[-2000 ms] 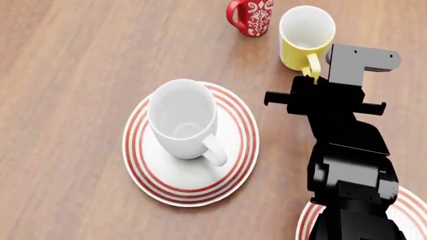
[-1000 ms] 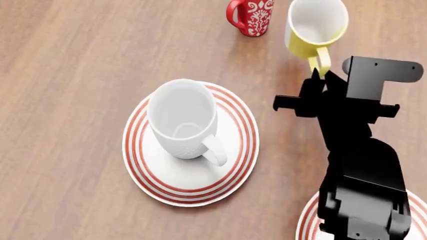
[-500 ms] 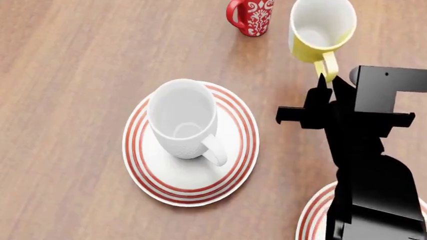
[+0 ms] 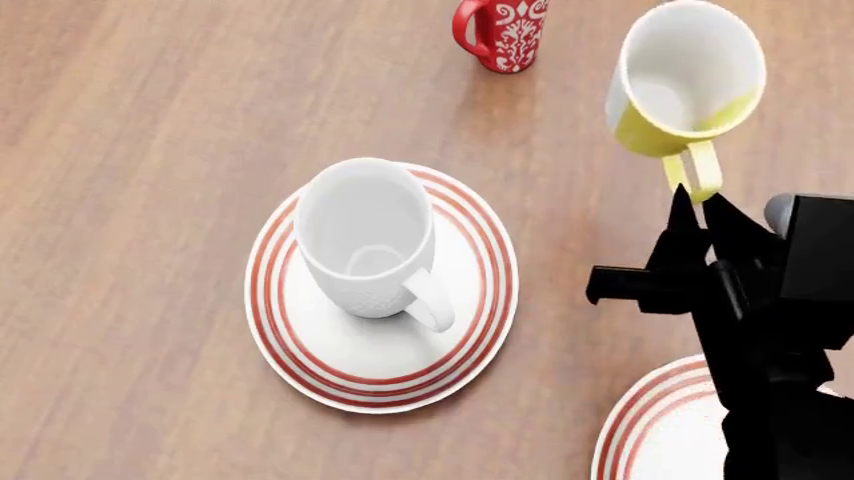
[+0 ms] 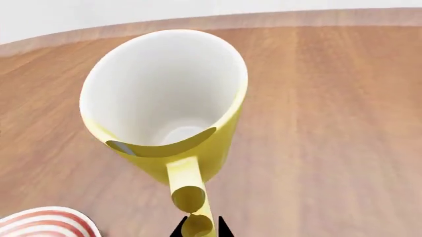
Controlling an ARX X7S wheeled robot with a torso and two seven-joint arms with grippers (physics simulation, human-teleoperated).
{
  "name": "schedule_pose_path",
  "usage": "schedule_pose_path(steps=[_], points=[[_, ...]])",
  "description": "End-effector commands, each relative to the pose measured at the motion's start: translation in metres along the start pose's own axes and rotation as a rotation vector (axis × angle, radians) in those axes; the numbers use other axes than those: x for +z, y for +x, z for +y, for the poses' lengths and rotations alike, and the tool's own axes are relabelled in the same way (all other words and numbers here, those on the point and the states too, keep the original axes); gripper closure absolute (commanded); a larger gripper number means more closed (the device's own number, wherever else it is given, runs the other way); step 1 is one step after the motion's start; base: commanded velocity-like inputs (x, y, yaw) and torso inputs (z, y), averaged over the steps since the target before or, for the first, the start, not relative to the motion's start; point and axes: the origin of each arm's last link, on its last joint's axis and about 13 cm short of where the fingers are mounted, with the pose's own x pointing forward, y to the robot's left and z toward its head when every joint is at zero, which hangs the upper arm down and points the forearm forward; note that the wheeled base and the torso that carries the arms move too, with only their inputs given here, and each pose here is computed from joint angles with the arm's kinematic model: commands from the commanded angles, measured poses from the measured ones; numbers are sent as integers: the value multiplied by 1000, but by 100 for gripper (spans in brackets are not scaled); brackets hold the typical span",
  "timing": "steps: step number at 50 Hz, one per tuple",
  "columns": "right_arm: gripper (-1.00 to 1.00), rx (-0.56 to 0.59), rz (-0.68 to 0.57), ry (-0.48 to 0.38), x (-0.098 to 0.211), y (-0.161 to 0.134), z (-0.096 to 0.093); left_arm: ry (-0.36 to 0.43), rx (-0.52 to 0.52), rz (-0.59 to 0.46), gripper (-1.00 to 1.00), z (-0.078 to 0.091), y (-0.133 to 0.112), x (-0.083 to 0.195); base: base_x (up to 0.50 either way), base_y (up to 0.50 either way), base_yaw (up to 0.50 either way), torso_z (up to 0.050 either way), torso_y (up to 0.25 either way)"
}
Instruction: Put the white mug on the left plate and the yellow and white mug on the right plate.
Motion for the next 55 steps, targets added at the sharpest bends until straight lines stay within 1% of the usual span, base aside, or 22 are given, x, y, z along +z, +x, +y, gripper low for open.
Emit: schedule_pose_path(steps=[1, 7, 8, 11, 13, 17, 21, 27, 35, 45, 55], points=[[100, 10, -5, -23, 5, -30, -12, -1, -2, 5, -100, -1, 7, -5, 0, 0, 0, 0, 0], [100, 14, 50, -65, 3, -57, -18, 5, -6, 5, -100, -1, 9, -5, 0, 0, 0, 0, 0], [100, 11, 69, -71, -1, -64, -20, 4, -5, 3, -100, -1, 9, -4, 0, 0, 0, 0, 0], [100, 15, 81, -76, -5, -76, -22, 5, -2, 10, -100, -1, 11, -6, 0, 0, 0, 0, 0], [100, 22, 87, -60, -5, -85, -22, 7, -4, 9, -100, -1, 9, -4, 0, 0, 0, 0, 0], [100, 26, 89, -71, -5, -100, -22, 8, 4, 6, -100, 1, 10, -3, 0, 0, 0, 0, 0], [100, 25, 83, -64, -1, -115, -24, 9, 2, 13, -100, 0, 9, -4, 0, 0, 0, 0, 0], [100, 0, 83, -54, 2, -138, -32, 10, 0, 15, -100, -1, 9, -4, 0, 0, 0, 0, 0], [100, -4, 100, -54, -3, -164, -36, 15, -2, 14, -100, -2, 10, -4, 0, 0, 0, 0, 1], [100, -13, 137, -38, -27, -183, -46, 21, -9, 15, -100, -3, 12, -5, 0, 0, 0, 0, 0], [100, -25, 158, -25, -35, -197, -50, 25, -12, 19, -100, -3, 12, -6, 0, 0, 0, 0, 0]])
